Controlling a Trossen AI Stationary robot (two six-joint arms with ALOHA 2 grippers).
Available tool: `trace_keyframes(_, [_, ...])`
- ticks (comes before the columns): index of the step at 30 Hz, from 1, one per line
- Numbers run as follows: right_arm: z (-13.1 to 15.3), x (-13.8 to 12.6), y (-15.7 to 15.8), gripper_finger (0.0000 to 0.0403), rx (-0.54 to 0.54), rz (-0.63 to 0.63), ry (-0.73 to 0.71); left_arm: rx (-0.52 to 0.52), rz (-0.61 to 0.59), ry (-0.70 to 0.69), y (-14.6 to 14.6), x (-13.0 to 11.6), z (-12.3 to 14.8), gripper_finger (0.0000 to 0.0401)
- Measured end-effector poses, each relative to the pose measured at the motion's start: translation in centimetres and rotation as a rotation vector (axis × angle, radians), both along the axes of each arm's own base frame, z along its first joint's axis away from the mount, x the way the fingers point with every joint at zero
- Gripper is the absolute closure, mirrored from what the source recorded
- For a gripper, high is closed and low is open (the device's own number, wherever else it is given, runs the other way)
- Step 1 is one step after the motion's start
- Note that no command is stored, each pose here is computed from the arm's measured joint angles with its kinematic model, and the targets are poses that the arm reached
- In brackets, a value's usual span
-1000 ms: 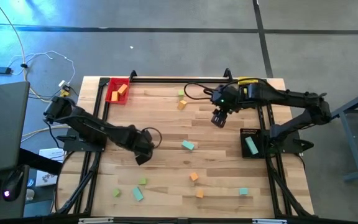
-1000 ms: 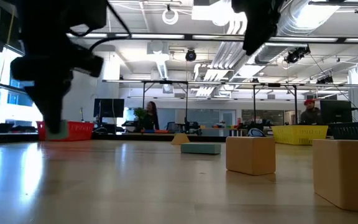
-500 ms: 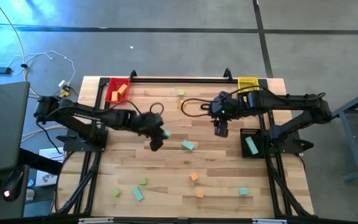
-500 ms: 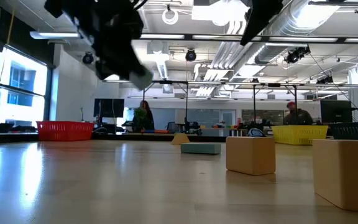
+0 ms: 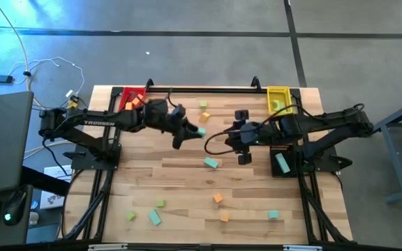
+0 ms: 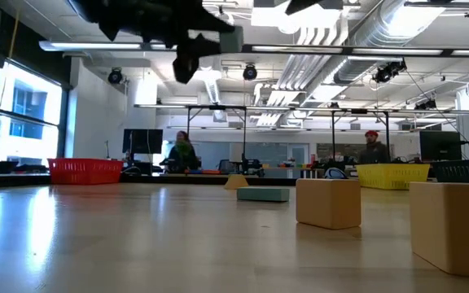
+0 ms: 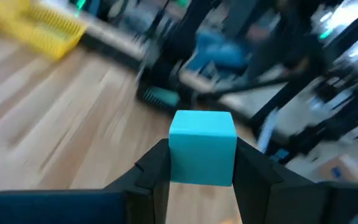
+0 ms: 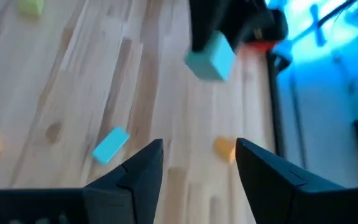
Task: Sort & place blocks by color
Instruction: Put the blue block into the black bin
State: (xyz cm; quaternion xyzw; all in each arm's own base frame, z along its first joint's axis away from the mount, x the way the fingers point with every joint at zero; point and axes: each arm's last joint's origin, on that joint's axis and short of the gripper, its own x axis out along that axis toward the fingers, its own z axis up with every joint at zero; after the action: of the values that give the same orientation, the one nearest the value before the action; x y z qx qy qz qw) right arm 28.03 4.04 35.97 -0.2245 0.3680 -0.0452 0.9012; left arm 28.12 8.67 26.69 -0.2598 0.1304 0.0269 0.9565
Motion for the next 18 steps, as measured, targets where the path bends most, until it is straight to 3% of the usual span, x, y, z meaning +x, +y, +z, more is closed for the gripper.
trace_keyframes(9, [1.6, 1.0, 0.6, 0.0215, -0.186, 0.049, -0.163, 0.004, -0.005, -0.262, 0.9, 0.1, 2.6, 0.0290])
trace_keyframes(18, [3.2, 1.8, 0.6, 0.0214, -0.338, 0.106, -0.286, 0.028, 0.000, -0.389, 1.0, 0.0, 3.9, 0.0288])
